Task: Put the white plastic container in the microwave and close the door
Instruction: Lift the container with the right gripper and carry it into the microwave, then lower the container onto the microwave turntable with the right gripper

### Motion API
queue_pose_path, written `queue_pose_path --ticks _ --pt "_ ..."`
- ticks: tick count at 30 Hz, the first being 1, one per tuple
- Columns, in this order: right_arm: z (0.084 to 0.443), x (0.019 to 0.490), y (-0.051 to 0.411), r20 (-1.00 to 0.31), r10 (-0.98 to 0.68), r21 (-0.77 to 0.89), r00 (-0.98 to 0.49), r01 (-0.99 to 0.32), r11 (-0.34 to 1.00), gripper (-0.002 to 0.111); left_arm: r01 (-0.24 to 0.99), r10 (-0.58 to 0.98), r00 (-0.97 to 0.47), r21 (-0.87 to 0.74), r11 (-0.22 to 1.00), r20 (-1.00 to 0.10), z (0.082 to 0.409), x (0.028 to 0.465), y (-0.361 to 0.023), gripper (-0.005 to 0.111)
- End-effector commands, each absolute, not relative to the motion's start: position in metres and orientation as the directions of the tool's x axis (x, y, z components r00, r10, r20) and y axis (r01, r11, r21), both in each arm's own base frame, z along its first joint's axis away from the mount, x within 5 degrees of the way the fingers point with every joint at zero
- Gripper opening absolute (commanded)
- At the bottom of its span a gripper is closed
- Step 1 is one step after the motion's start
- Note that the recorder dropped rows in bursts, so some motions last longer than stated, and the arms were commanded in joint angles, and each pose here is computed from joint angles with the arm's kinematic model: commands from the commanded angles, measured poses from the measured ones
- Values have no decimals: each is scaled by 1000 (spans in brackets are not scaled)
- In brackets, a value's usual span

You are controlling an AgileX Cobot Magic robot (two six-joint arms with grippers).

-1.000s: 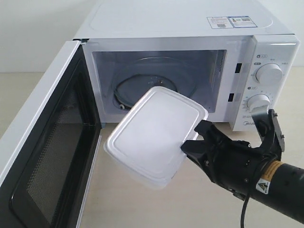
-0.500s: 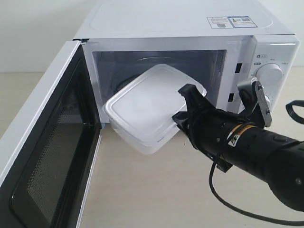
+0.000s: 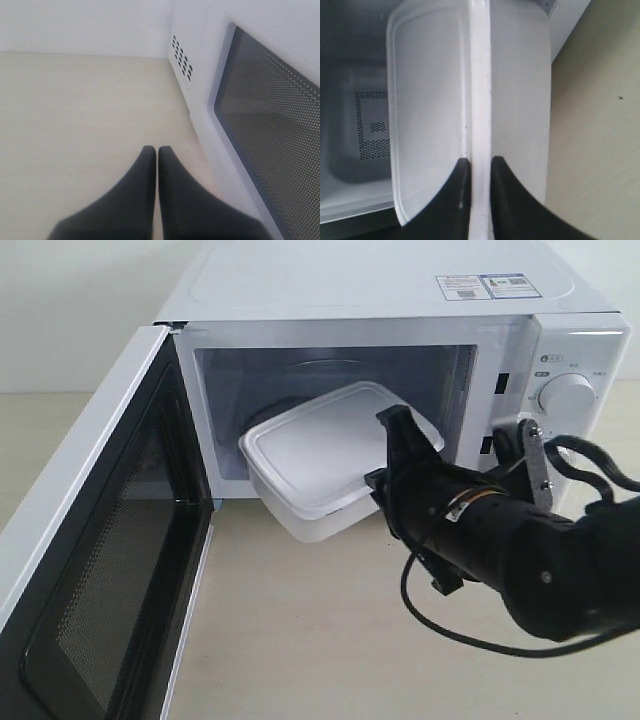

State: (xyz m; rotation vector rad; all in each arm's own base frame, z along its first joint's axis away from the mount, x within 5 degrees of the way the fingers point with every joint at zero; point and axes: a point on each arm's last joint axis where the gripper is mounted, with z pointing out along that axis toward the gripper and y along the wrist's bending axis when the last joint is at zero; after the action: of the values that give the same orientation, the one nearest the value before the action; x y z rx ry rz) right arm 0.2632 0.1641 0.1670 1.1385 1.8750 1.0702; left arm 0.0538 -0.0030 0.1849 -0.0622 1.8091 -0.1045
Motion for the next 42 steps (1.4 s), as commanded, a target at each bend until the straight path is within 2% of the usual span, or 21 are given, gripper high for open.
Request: queue_pose_path --ticks 1,14,17,22,28,42 --pt "173 284 178 -117 923 922 -365 305 238 0 11 -101 -227 -107 994 -969 185 54 -3 4" --pt "179 327 200 -20 971 948 -238 305 94 0 11 -101 -227 -107 994 -969 185 54 -3 4" --pt "179 339 202 -75 979 944 -187 302 130 0 11 -101 -227 -107 994 -969 185 54 -3 4" --pt "175 345 205 -76 983 945 -168 302 125 0 11 -101 -227 -107 994 -969 185 54 -3 4" --pt "177 350 204 -210 965 942 -155 232 242 0 11 -101 -227 -107 994 -969 185 54 -3 4" --pt "169 349 206 -212 958 927 -191 273 259 0 11 -101 -227 -107 994 -969 185 54 -3 4"
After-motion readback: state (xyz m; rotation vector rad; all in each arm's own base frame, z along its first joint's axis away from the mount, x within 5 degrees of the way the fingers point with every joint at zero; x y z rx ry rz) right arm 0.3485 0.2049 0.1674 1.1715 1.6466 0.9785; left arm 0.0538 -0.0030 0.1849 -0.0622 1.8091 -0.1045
